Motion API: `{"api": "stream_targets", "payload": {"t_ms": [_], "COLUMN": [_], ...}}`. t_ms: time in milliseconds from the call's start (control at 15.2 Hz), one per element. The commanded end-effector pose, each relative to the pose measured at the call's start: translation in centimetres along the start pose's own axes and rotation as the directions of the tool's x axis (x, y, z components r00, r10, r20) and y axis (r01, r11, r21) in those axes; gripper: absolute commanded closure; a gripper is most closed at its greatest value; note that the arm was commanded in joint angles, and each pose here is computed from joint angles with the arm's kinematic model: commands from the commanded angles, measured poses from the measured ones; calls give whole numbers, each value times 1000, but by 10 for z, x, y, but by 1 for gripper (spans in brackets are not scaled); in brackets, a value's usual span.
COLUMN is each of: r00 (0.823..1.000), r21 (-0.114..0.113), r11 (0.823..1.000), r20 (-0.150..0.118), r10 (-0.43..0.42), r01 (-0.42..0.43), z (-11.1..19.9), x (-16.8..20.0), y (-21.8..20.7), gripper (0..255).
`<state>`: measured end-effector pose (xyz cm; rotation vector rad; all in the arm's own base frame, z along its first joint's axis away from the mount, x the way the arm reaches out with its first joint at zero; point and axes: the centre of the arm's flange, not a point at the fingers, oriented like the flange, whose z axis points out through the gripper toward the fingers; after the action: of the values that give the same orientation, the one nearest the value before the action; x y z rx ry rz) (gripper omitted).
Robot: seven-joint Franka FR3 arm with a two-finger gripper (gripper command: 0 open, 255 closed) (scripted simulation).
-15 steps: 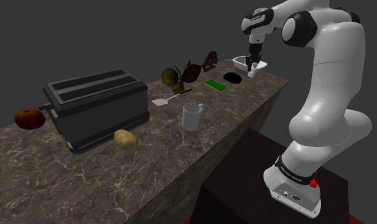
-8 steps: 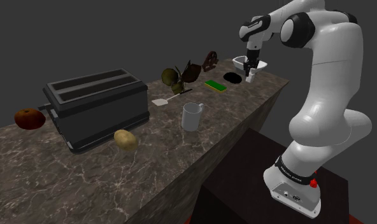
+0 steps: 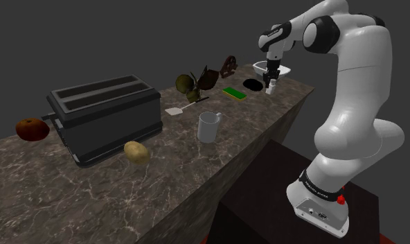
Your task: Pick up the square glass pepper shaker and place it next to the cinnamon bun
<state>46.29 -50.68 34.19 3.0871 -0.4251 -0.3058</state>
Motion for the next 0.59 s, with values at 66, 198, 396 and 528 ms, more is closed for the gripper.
{"api": "stream_targets", "payload": {"t_ms": [66, 198, 396, 528], "r00": [1000, 1000, 1000, 1000], "r21": [0, 0, 0, 0], "r11": [1000, 1000, 1000, 1000], "r20": [0, 0, 0, 0], "r10": [0, 0, 0, 0], "r01": [0, 0, 0, 0], "z": [1, 1, 1, 1], "x": [0, 0, 0, 0], "y": [0, 0, 0, 0], "gripper": [255, 255, 0, 0]}}
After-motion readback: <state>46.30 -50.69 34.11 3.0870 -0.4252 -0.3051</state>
